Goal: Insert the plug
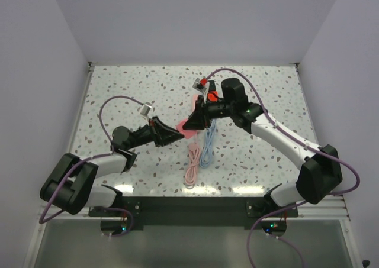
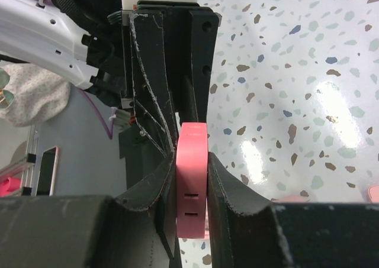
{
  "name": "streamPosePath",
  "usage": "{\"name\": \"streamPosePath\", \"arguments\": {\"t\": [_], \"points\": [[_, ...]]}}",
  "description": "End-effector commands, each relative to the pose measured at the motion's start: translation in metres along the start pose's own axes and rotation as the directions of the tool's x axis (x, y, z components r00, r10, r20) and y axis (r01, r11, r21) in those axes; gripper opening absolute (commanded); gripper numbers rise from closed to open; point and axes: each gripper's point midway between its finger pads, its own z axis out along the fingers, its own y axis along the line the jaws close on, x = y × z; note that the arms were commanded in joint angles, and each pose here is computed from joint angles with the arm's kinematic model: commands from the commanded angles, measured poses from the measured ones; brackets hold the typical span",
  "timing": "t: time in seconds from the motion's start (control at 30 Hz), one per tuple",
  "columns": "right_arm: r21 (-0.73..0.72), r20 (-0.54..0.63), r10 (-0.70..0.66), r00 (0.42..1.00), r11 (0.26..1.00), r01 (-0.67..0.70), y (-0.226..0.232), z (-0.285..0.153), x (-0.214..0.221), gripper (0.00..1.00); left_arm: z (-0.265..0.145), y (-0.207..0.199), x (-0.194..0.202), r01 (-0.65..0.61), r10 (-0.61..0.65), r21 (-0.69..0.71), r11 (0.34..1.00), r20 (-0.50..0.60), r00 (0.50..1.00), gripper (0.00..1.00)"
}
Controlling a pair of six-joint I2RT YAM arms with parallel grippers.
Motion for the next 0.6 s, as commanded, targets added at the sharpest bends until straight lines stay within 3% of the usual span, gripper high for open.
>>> {"name": "streamPosePath", "arguments": {"t": [0.0,0.33,0.57], "points": [[-0.088,-0.037,0.002,0.999,0.996,-0.006,0.015,0.006,0.007,0.0,-0.011,-0.099,-0.061,-0.524,0.428,0.244,0.816,0.356,0.831,0.0],[-0.074,-0.043,0.043,0.998,0.996,-0.046,0.003,0.015,0.008,0.0,-0.016,-0.108,-0.06,-0.564,0.461,0.245,0.789,0.372,0.806,0.0],[-0.014,-0.013,0.037,0.999,0.999,-0.037,0.002,0.01,0.0,0.0,-0.013,-0.102,-0.061,-0.535,0.435,0.236,0.811,0.369,0.822,0.01]]}}
